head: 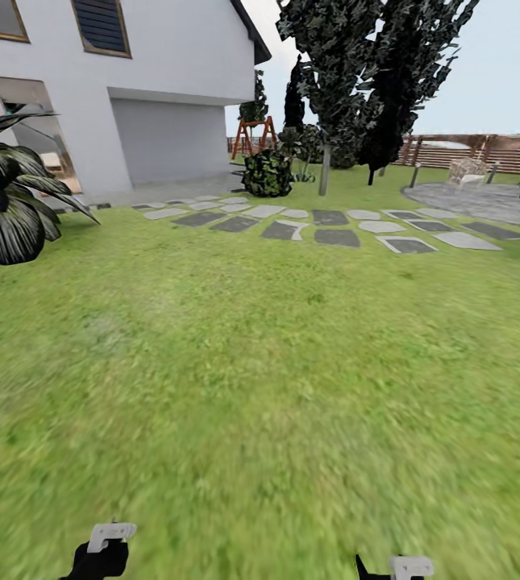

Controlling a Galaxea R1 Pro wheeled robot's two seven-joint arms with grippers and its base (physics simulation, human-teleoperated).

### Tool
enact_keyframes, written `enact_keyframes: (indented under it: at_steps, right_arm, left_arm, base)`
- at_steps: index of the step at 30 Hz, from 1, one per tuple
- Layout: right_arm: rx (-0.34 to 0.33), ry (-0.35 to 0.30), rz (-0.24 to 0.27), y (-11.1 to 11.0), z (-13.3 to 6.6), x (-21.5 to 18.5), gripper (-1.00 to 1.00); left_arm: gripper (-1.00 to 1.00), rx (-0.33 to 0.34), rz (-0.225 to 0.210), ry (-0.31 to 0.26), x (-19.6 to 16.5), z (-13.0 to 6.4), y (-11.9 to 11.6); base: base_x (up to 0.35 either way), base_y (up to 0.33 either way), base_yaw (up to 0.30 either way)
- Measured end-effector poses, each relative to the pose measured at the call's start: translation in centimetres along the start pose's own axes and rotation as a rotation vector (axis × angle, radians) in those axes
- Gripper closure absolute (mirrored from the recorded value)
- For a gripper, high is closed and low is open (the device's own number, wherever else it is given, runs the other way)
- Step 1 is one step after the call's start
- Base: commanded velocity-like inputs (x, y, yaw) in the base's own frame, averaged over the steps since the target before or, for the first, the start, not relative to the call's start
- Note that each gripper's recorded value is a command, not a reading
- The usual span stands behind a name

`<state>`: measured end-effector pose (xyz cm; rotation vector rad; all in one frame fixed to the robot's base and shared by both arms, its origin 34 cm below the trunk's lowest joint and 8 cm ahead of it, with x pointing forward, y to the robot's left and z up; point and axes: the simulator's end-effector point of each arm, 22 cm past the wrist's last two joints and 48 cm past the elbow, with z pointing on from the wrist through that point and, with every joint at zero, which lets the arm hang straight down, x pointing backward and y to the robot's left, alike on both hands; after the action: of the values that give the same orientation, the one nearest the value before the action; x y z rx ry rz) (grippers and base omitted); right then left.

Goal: In the garden, pick up the pesticide atomizer on the floor and spray pesticide onto both trees until each tree trunk is fully covered.

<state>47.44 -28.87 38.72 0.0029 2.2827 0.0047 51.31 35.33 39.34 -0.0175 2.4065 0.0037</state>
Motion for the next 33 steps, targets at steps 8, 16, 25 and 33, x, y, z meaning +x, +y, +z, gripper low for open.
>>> enact_keyframes:
  at_steps: [8, 16, 25, 33]
  right_arm:
    - [-0.020, 0.009, 0.015, 1.8, -0.3, 0.7, -1.00]
    - [-0.053, 0.007, 0.041, 4.7, -0.3, 0.7, -1.00]
    - [-0.076, 0.008, 0.056, 6.8, -0.4, 0.7, -1.00]
    - [-0.066, 0.008, 0.058, 6.2, -0.3, 0.7, -1.00]
  left_arm:
    - [1.00, -0.001, 0.001, -0.002, -0.1, 0.0, 0.1]
    - [1.00, -0.001, 0.001, -0.003, -0.1, 0.0, 0.1]
    - [1.00, -0.001, 0.000, -0.001, -0.1, 0.0, 0.0]
    - [1.00, 0.001, -0.001, -0.001, 0.0, 0.0, -0.1]
  base:
    - [0.000, -0.275, 0.000]
    - [0.000, -0.274, -0.200]
    - [0.000, -0.265, -0.268]
    - [0.000, -0.261, -0.291]
